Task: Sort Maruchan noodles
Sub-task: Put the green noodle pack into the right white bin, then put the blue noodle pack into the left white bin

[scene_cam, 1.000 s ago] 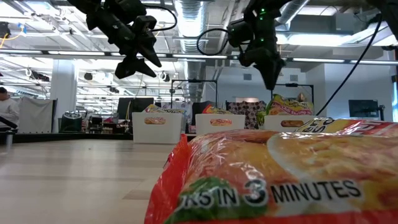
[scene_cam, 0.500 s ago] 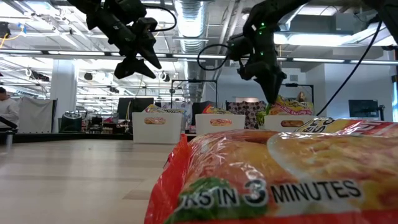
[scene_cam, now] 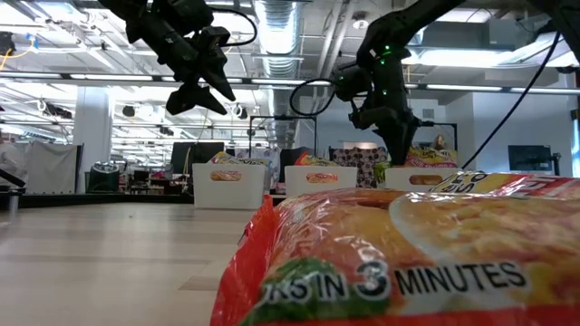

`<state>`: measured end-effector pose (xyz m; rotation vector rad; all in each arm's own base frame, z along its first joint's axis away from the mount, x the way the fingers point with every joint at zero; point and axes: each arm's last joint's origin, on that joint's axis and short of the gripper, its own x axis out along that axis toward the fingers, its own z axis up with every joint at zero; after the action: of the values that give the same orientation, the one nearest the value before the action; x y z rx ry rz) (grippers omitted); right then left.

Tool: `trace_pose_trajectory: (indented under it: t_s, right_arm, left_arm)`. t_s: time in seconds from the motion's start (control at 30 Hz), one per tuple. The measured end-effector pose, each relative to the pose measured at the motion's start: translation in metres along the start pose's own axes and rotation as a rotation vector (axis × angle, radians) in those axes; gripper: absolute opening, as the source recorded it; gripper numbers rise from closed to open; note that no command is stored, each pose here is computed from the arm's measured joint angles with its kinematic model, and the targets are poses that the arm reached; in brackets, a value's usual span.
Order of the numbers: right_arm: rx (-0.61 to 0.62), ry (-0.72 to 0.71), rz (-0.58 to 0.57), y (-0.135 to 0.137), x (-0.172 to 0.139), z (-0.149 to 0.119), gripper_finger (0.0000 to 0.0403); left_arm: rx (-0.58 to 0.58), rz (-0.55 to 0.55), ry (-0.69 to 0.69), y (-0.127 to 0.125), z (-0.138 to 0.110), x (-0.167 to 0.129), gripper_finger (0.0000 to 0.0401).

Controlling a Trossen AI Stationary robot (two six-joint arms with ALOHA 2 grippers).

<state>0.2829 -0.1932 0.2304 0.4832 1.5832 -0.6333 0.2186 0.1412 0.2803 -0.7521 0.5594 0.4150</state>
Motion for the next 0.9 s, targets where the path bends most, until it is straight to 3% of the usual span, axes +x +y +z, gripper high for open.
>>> trace_pose_trajectory:
  t_s: [0.47,0.9]
  right_arm:
    - [-0.018,-0.037,0.049,0.004,0.001,0.004,0.012]
    - [-0.059,-0.12,0.073,0.011,-0.074,0.003,0.012]
  left_arm:
    - [-0.001,0.02,-0.012,0.001,0.0,0.0,0.0148]
    - [0.003,0.041,-0.024,0.001,0.001,0.0,0.0148]
